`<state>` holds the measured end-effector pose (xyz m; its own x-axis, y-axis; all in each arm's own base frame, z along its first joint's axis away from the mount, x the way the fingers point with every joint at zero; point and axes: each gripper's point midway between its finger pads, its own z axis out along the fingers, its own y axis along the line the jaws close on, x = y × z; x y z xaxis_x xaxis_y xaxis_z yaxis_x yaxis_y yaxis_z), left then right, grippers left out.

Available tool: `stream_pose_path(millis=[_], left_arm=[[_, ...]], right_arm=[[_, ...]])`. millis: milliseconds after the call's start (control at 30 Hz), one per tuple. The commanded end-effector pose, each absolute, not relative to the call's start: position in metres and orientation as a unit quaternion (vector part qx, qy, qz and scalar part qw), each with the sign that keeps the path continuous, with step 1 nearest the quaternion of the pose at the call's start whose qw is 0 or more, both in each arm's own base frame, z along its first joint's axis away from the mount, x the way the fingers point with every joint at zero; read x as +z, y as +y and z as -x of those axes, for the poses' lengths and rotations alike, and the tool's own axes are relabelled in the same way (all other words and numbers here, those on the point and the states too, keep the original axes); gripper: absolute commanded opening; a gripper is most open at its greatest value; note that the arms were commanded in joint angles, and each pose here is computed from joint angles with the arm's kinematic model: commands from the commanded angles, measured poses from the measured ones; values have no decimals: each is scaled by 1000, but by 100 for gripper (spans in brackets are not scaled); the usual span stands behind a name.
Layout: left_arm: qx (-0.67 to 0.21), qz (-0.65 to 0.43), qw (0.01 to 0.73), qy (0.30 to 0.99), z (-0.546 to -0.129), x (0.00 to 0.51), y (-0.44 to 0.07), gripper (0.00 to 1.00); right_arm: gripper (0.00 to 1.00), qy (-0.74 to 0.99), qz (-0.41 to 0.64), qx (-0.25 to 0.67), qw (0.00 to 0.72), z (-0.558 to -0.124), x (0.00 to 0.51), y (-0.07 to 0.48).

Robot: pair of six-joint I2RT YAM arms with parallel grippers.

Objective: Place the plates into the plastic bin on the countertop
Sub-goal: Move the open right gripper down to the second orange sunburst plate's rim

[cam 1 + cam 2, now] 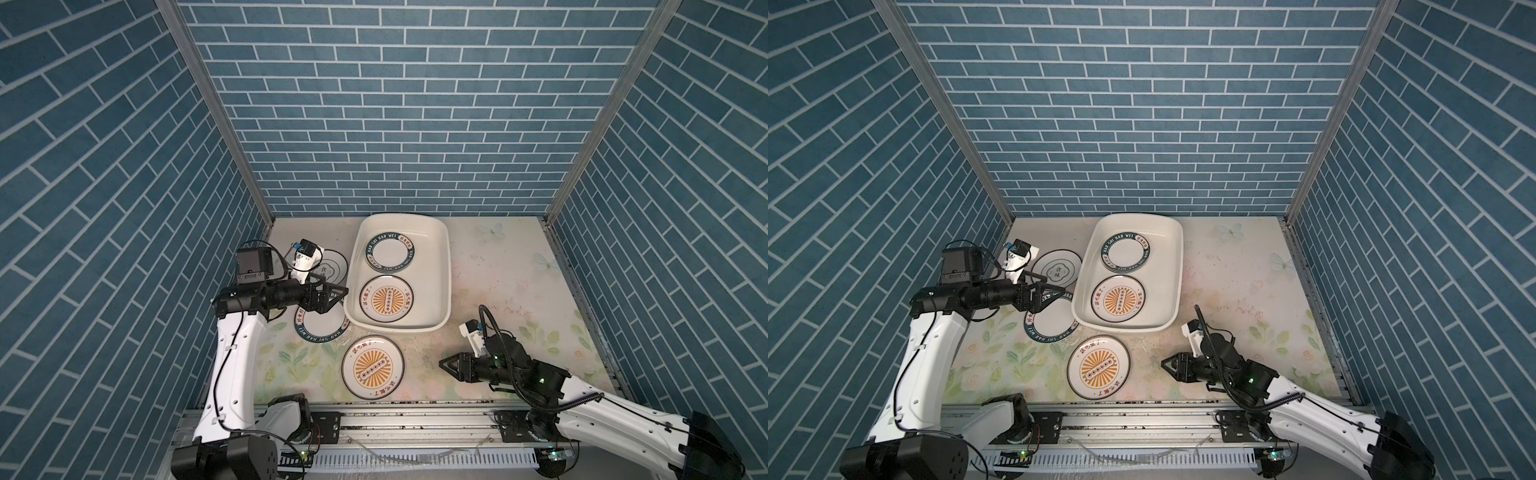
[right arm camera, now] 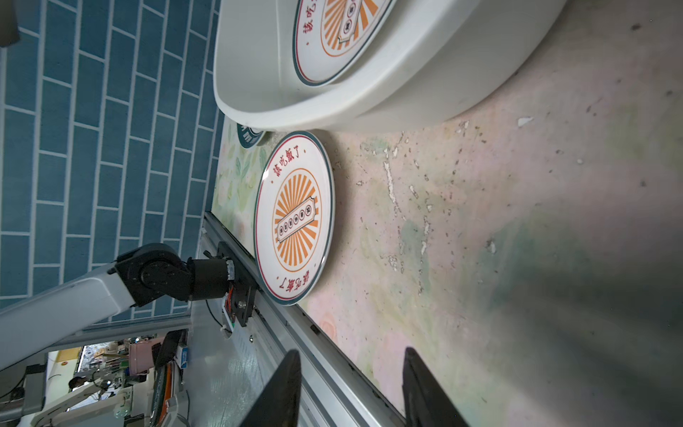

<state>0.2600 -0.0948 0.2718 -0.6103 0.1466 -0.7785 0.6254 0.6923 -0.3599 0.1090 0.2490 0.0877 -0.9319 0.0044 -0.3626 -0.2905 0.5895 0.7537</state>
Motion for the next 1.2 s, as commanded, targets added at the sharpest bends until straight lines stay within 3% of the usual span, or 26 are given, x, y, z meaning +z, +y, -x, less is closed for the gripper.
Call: stream_pose_path(millis=[0,400,1167], left_arm=[[-287,-264,375,841,-248,274,-93,99],[-339,-239,413,811,-247,311,-113,100],[-378,-253,425,783,-229,337,-134,100]], right_arm=[[49,875,71,439,189,-116,90,259],[48,875,112,441,163,-106,81,321],[41,877,85,454,135,-103,50,365]])
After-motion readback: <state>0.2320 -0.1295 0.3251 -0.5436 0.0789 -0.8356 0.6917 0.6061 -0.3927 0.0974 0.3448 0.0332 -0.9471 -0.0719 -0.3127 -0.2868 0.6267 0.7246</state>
